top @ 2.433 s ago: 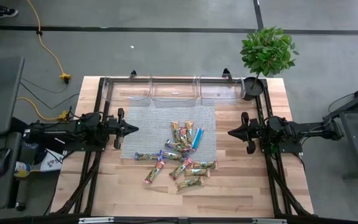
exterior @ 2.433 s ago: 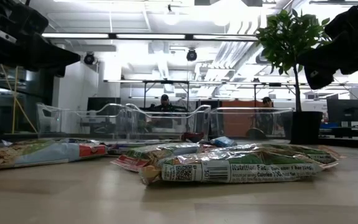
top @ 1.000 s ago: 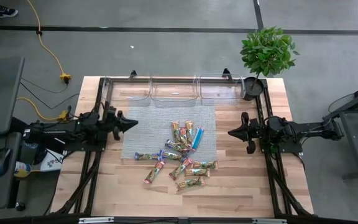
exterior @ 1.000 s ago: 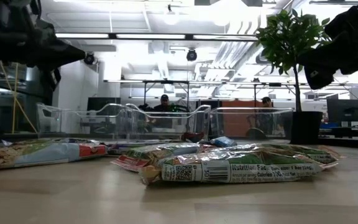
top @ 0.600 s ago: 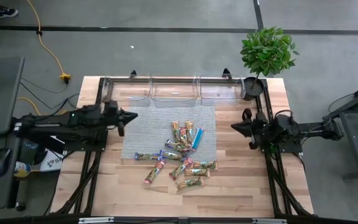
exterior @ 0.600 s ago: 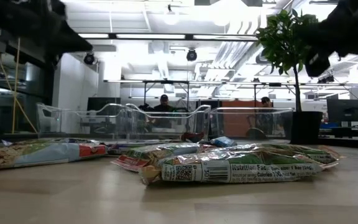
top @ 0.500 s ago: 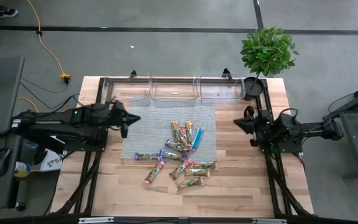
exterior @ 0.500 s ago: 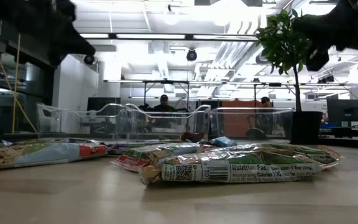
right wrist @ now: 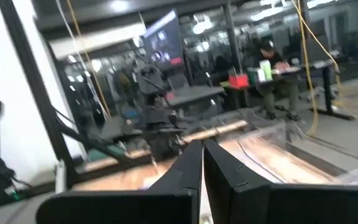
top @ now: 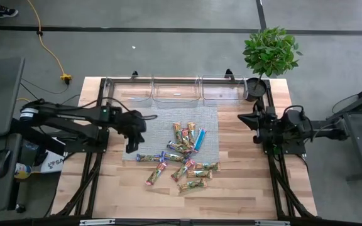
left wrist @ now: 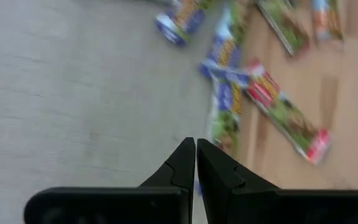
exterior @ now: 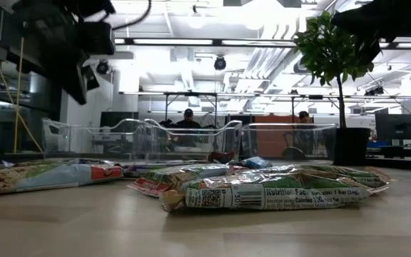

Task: Pick and place Granola Bars by type
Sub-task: Put the blue granola bar into the left transparent bin

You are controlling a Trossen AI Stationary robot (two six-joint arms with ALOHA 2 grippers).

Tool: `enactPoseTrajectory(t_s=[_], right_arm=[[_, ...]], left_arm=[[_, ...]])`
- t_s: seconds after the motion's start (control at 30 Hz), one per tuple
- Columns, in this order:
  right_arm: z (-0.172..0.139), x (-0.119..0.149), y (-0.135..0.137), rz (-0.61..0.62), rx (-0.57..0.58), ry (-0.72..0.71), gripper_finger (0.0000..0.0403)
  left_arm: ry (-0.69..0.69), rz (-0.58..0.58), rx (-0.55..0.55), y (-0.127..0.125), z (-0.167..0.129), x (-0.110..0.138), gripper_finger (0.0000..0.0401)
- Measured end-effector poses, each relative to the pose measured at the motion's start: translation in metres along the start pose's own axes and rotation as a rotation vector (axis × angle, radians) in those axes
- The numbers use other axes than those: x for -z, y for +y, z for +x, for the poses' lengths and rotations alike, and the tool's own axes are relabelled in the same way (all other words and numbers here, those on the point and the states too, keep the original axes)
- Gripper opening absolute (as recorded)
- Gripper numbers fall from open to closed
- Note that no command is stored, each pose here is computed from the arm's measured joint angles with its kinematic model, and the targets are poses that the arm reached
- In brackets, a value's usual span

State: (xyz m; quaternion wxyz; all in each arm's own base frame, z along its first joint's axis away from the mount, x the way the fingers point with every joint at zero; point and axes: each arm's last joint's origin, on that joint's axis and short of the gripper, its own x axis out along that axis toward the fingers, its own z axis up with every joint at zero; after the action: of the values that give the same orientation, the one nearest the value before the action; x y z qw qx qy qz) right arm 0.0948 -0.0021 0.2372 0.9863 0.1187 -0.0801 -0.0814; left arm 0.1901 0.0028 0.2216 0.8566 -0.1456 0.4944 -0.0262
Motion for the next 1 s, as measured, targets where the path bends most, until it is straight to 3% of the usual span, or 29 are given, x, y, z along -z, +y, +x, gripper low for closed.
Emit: enactPoseTrajectory(t_s=[0.17,0.43,0.57,0.67,0.87,1.0], right_arm=[[0.009,-0.001,0.002,-0.020,0.020,0.090,0.0008],[0.022,0.011,0.003,-0.004,0.048,0.198,0.0058],[0.025,0.015,0.003,-0.002,0.049,0.231,0.0084],[0.028,0.018,0.003,0.006,0.046,0.258,0.0099],[0.031,0.022,0.003,0.008,0.043,0.297,0.0118],[0.031,0.023,0.003,0.028,0.048,0.307,0.0123]], left_arm=[[0.107,0.086,0.038,-0.007,0.019,0.002,0.0053],[0.115,0.108,0.005,-0.022,0.034,0.002,0.0186],[0.077,0.141,0.029,-0.031,0.039,-0.001,0.0235],[0.079,0.177,0.022,-0.040,0.047,0.001,0.0250],[0.115,0.277,-0.152,-0.053,0.069,0.004,0.0252],[0.143,0.291,-0.180,-0.058,0.082,-0.001,0.0252]])
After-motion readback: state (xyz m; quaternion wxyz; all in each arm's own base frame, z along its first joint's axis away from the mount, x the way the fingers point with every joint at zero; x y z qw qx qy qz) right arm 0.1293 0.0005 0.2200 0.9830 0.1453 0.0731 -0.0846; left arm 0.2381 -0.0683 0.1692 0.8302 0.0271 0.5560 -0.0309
